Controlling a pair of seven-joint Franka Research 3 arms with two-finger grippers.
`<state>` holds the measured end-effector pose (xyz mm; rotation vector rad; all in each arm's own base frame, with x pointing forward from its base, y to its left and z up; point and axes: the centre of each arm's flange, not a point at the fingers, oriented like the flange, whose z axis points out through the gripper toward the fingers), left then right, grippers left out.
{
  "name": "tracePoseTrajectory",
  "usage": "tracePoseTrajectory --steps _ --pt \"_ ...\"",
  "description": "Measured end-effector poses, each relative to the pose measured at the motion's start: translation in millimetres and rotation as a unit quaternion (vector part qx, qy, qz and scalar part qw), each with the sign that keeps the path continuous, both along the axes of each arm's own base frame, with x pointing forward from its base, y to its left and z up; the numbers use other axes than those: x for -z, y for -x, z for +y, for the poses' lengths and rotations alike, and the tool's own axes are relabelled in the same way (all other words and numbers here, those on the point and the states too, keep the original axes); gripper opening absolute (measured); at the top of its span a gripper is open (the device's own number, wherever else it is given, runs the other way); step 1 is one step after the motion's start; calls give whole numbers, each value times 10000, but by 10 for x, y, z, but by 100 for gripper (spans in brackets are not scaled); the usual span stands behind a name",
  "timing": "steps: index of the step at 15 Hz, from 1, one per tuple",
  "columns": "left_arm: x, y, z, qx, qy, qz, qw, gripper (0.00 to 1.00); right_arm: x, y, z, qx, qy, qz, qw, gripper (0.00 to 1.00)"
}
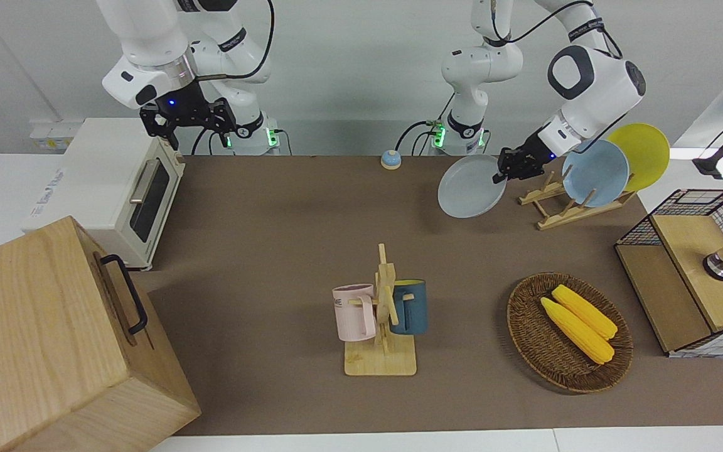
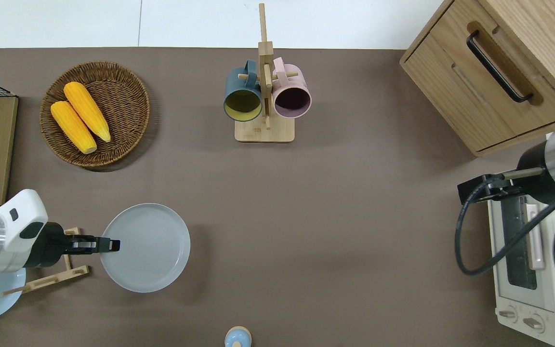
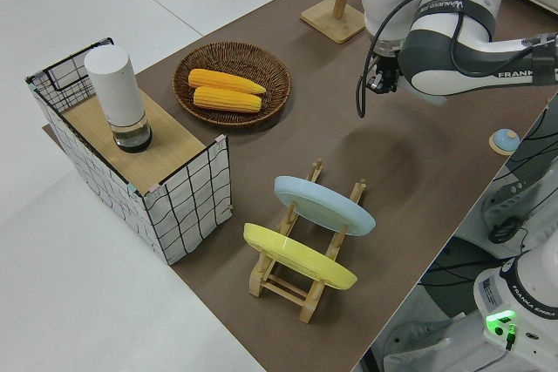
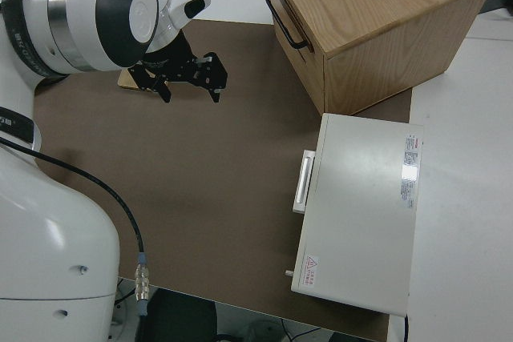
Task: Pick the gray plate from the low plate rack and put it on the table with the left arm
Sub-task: 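Lower the gray plate onto the table beside the rack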
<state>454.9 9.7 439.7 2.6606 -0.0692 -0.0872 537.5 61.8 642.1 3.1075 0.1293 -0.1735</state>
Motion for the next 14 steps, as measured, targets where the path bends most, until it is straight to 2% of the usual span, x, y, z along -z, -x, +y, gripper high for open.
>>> tracePoseTrajectory --steps 4,8,14 --pt "323 55 13 37 108 -34 9999 13 0 0 0 0 0 0 10000 99" --pt "582 104 31 97 102 36 9999 13 0 0 0 0 0 0 10000 99" --pt "777 117 39 125 124 152 9997 13 0 0 0 0 0 0 10000 99"
